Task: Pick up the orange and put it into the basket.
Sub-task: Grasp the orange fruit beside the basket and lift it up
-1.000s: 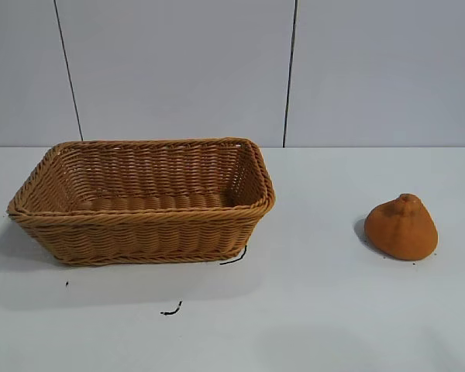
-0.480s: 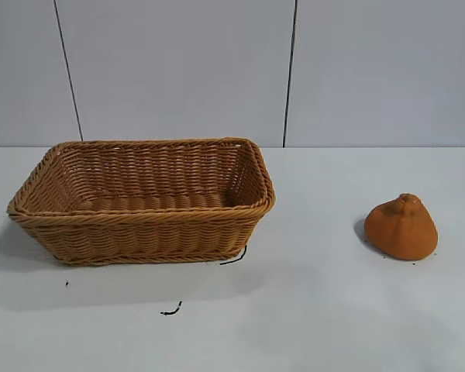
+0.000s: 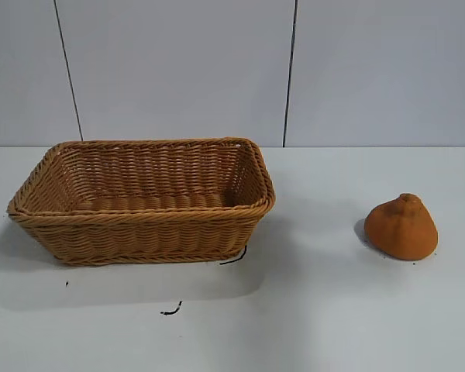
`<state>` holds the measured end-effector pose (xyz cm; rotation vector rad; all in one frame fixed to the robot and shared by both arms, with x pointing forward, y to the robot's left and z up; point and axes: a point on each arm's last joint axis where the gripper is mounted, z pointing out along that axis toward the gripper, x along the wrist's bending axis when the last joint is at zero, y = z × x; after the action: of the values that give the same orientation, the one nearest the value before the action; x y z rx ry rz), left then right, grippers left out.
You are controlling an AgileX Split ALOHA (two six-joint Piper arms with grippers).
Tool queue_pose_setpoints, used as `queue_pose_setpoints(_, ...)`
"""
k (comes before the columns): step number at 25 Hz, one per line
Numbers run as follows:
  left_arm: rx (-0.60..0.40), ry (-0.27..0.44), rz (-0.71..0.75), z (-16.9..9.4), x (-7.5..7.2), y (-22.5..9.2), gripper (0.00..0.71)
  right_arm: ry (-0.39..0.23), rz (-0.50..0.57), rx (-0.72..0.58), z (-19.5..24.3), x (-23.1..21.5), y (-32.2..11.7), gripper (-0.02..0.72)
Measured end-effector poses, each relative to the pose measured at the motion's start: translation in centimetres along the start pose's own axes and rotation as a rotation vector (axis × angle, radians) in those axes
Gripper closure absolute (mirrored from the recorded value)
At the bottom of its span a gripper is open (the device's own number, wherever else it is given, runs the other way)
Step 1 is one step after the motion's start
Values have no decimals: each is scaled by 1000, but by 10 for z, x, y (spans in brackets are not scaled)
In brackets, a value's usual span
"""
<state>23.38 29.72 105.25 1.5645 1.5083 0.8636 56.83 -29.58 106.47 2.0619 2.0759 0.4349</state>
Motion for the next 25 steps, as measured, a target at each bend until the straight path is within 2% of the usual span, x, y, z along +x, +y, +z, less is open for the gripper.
queue_pose_setpoints(4, 0, 0, 0, 0, 0, 0, 71, 38, 6, 103, 48, -1, 14, 8)
queue_pose_setpoints(11, 1, 0, 0, 0, 0, 0, 71, 46, 31, 236, 127, -6, 15, 8)
queue_pose_setpoints(16, 0, 0, 0, 0, 0, 0, 71, 49, 55, 263, 171, -10, 11, 8)
queue_pose_setpoints(19, 0, 0, 0, 0, 0, 0, 71, 53, 64, 267, 180, -10, 10, 8)
queue_pose_setpoints(21, 0, 0, 0, 0, 0, 0, 71, 52, 65, 263, 183, -10, 10, 66)
queue_pose_setpoints(22, 0, 0, 0, 0, 0, 0, 71, 52, 67, 259, 183, -10, 10, 122)
queue_pose_setpoints(23, 0, 0, 0, 0, 0, 0, 71, 52, 69, 254, 183, -10, 11, 182)
queue_pose_setpoints(25, 0, 0, 0, 0, 0, 0, 71, 52, 71, 248, 184, -10, 11, 363)
